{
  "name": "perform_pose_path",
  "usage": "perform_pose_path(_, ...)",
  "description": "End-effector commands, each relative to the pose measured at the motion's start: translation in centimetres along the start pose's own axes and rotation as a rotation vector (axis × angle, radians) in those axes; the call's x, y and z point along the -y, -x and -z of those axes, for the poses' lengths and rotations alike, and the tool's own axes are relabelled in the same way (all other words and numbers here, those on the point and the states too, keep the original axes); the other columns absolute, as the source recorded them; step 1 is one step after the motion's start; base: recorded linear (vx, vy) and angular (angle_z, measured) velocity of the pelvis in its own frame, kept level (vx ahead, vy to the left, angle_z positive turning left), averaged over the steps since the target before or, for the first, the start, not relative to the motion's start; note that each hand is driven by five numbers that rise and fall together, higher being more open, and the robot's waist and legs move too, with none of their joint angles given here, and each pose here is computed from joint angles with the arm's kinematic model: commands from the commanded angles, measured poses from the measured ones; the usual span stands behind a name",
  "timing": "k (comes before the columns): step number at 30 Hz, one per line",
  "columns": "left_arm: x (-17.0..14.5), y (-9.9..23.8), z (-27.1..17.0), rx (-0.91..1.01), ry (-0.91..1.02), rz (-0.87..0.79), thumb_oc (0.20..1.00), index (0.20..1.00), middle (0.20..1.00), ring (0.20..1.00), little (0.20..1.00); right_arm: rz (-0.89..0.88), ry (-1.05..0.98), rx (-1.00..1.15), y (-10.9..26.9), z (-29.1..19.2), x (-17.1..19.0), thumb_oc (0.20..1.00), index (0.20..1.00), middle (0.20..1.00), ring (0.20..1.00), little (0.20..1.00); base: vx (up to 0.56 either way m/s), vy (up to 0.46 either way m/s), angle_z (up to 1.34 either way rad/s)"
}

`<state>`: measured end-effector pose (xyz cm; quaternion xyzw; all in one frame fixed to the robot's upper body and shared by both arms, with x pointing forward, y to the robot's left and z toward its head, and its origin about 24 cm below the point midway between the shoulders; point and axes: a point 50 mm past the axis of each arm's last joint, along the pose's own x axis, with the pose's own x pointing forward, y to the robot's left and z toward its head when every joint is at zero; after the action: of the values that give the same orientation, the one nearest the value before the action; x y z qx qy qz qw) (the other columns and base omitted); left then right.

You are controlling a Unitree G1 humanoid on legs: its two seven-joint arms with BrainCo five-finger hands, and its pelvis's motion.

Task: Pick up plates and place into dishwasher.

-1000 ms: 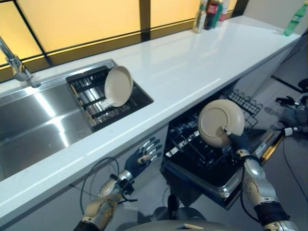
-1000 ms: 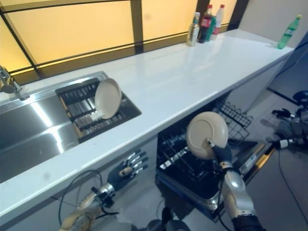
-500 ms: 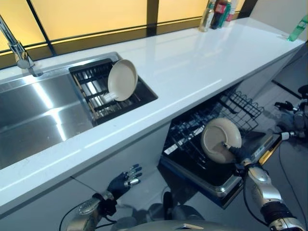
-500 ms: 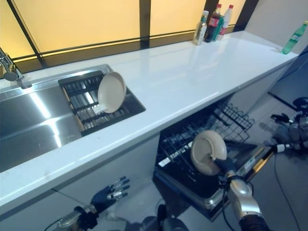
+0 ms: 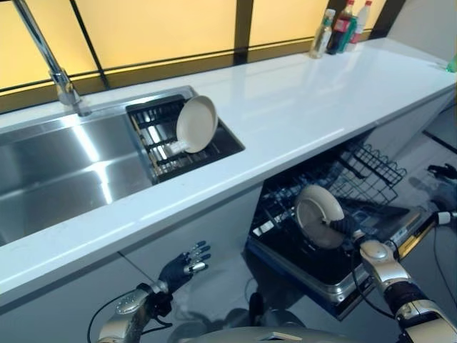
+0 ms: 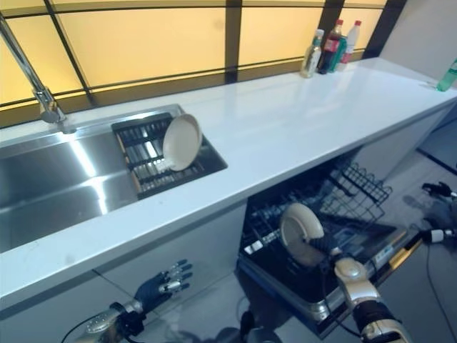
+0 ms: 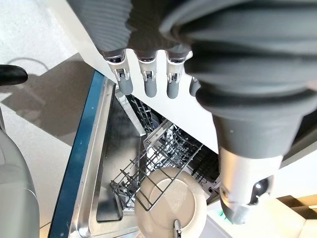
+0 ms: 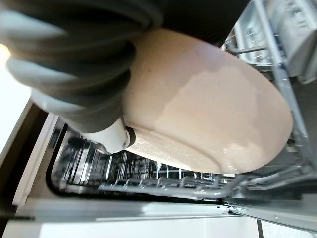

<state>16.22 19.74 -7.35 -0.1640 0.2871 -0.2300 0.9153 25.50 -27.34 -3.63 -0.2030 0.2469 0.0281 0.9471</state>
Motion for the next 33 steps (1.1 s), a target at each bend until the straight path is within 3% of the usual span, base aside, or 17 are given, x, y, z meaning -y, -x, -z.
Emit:
perform_pose_path(1,0.8,-0.1,-1.7,0.08,-0.013,0.064,1.0,1.0,1.0,1.0,1.0,0.048,0.126,0.078,-1.2,-3.0,2.2,0.2,0.2,0.2,0.2,0.2,0.02,-0.011,0.23)
perform_pose_path(15,-0.2,0.4,-3.2,0.082,-0.073,0.067,1.0,1.0,1.0,1.0,1.0,0.037,0.356,-0.089,-1.4,-0.2,1.6,0.2,0.2,0.2,0.2,0.2,0.03,-0.053,0.09)
perform_pose_path(33,0.2,0.2,-5.6,0.101,-0.125,0.116,1.0,1.0,1.0,1.0,1.0,0.053,0.392,-0.156,-2.4,-0.7,1.0,0.2,0.2,0.2,0.2,0.2,0.0,-0.054,0.08)
